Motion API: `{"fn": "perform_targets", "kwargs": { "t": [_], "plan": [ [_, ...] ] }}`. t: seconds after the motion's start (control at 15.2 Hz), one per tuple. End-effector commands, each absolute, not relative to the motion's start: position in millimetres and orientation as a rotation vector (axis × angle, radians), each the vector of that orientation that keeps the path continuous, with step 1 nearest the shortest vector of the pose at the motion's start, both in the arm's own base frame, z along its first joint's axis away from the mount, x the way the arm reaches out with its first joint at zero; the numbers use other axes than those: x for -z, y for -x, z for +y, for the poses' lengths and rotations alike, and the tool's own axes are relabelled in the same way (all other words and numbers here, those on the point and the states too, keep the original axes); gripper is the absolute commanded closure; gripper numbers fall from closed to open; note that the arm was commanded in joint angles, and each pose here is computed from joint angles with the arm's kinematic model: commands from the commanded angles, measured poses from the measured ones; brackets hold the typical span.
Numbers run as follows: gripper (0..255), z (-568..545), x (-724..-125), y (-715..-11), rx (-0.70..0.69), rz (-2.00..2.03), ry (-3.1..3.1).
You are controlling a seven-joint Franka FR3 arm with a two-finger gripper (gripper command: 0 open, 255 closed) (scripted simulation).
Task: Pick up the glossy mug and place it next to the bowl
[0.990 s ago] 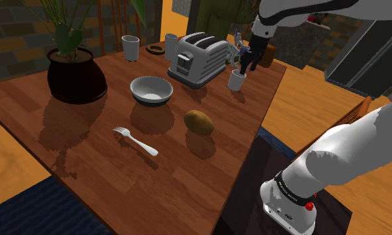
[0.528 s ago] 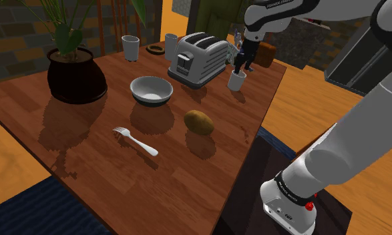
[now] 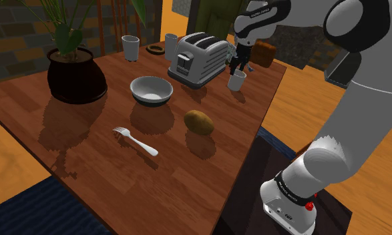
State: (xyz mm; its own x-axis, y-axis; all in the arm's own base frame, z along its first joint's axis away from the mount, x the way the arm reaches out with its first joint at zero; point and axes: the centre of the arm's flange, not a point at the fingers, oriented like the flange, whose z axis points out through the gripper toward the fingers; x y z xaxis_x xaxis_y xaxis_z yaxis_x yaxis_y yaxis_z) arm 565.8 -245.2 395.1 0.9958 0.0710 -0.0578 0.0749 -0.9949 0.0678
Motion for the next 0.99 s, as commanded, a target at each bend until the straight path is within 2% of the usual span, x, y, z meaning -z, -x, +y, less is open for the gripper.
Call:
{"fn": "perform_targets", "kwargs": {
  "t": [0.0,0.26,0.79,0.86,0.92],
  "plan": [
    [0,-247,-385,-568,0.084,0.113,-3.068],
    [0,-249,-361,-566,0.084,0.113,-3.068],
    [0,-249,-361,-566,0.084,0.113,-3.068],
    [255,-249,-361,-566,0.084,0.113,-3.068],
    [255,-249,-361,-566,0.084,0.113,-3.068]
  ]
}}
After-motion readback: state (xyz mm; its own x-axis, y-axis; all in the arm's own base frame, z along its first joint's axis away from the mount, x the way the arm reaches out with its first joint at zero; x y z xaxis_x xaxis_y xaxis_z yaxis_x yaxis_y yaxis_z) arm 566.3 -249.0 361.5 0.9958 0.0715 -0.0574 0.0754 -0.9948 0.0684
